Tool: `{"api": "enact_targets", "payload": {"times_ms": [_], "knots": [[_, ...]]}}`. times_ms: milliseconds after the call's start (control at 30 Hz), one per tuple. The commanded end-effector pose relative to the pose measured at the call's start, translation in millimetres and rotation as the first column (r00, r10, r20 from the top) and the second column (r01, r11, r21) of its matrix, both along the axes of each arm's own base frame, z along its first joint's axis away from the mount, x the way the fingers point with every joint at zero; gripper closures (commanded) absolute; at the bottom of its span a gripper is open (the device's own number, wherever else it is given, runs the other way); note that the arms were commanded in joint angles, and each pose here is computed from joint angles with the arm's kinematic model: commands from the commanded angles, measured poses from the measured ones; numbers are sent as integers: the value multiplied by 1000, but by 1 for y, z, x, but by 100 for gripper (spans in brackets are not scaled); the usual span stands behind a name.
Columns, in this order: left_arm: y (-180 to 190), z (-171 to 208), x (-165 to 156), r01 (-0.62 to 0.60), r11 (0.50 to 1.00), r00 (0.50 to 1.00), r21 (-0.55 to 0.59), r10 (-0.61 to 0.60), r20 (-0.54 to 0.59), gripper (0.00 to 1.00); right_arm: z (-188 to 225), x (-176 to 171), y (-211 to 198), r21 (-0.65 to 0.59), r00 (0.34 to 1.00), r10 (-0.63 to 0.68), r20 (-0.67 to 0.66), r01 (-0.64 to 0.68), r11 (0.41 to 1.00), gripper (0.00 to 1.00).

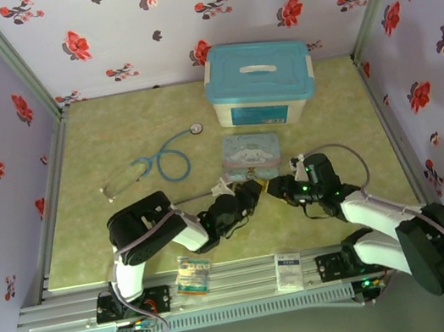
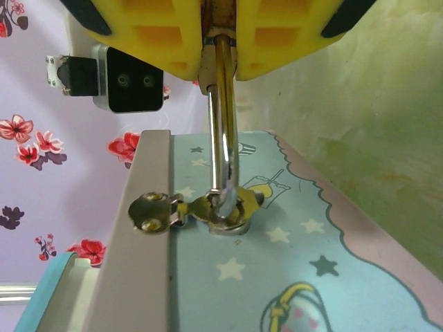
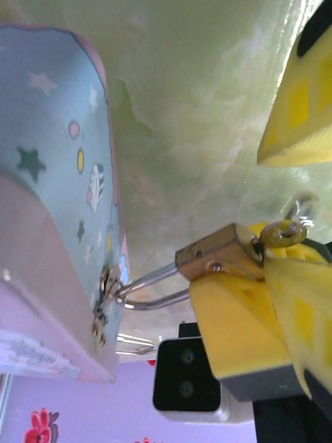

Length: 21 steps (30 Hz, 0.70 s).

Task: Unlock a padlock with a key

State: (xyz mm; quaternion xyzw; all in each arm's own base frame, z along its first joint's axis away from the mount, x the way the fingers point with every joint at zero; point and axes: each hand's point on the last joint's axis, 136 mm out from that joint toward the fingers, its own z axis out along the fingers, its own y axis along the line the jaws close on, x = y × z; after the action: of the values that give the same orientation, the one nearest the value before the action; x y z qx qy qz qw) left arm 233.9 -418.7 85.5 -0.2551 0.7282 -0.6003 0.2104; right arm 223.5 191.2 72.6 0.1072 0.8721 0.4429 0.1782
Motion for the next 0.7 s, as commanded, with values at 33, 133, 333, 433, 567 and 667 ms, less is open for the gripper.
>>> {"api": "enact_targets", "payload": {"times_ms": [33,133,333,433,567,667], "knots": [[-10,41,-23,120,987,991,-104,-113,77,100,9,-2,-12,-274,987,92,130,-53,960,58],[-3,33,-21,108,990,993,-94,-103,56,100,5,-5,-23,-410,978,137,156,-62,910,59],[3,29,-20,107,991,993,-80,-102,54,100,4,-7,-22,-515,955,213,205,-79,853,62],[8,27,-16,98,992,994,-74,-94,49,100,5,-14,-17,-576,929,298,219,-124,808,62],[5,32,-16,115,990,992,-86,-111,55,100,12,-19,-7,-646,886,386,256,-141,751,61],[3,30,-17,125,988,992,-88,-121,48,100,14,-18,-1,-686,863,431,262,-148,712,60]]}}
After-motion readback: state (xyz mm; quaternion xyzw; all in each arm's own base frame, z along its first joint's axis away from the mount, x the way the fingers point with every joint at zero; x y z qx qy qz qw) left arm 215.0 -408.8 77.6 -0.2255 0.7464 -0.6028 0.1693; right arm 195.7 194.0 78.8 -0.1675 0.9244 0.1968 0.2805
